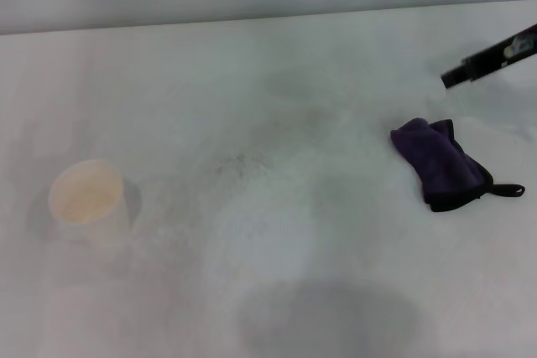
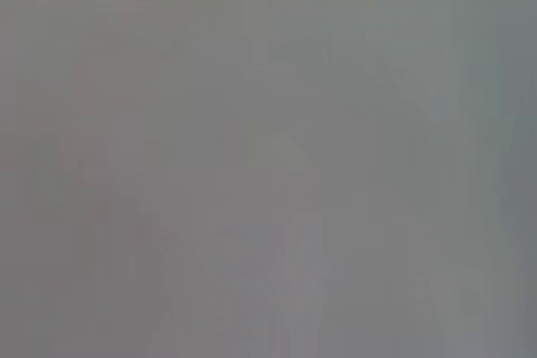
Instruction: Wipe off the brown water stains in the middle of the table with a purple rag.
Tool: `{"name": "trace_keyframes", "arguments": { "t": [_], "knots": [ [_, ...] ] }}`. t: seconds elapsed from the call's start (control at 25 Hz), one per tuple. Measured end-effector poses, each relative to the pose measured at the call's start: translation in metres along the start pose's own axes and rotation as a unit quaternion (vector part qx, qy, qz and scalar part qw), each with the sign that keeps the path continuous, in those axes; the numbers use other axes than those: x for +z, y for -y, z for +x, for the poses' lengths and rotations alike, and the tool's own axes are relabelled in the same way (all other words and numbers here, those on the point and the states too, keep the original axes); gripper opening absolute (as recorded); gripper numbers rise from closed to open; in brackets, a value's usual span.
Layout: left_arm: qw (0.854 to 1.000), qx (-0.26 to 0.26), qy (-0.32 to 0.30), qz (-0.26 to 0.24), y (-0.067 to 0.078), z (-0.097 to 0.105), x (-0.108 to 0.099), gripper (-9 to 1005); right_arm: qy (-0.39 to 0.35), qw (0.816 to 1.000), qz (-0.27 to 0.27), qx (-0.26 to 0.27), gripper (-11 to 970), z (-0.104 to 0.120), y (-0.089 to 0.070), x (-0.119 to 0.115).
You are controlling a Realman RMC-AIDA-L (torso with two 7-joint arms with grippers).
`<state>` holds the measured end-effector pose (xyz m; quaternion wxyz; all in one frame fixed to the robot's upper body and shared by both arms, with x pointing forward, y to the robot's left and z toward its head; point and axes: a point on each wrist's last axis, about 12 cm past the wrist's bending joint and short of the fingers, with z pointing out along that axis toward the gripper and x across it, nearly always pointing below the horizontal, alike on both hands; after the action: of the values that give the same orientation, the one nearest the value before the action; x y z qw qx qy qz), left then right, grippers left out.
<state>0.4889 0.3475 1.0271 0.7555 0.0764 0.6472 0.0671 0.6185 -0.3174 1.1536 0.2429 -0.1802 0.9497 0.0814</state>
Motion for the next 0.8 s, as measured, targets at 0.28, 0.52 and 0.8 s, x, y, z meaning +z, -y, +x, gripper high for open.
{"name": "trace_keyframes", "arguments": {
  "t": [0.28,0.52,0.8],
  "knots": [
    [1.000,0.016,0.002,-0.005,0.000,-0.001,0.001,893,0.162,0.986,-0.024,0.030,426,0.021,0.035,-0.010],
    [1.000,0.010,0.005,-0.029,-0.004,-0.001,0.001,893,0.295,0.954,-0.007,0.052,426,0.049,0.059,-0.007],
    [0.995,-0.016,0.007,-0.103,-0.017,-0.001,-0.004,893,0.416,0.903,0.042,0.100,425,0.079,0.080,0.000]
  ]
}}
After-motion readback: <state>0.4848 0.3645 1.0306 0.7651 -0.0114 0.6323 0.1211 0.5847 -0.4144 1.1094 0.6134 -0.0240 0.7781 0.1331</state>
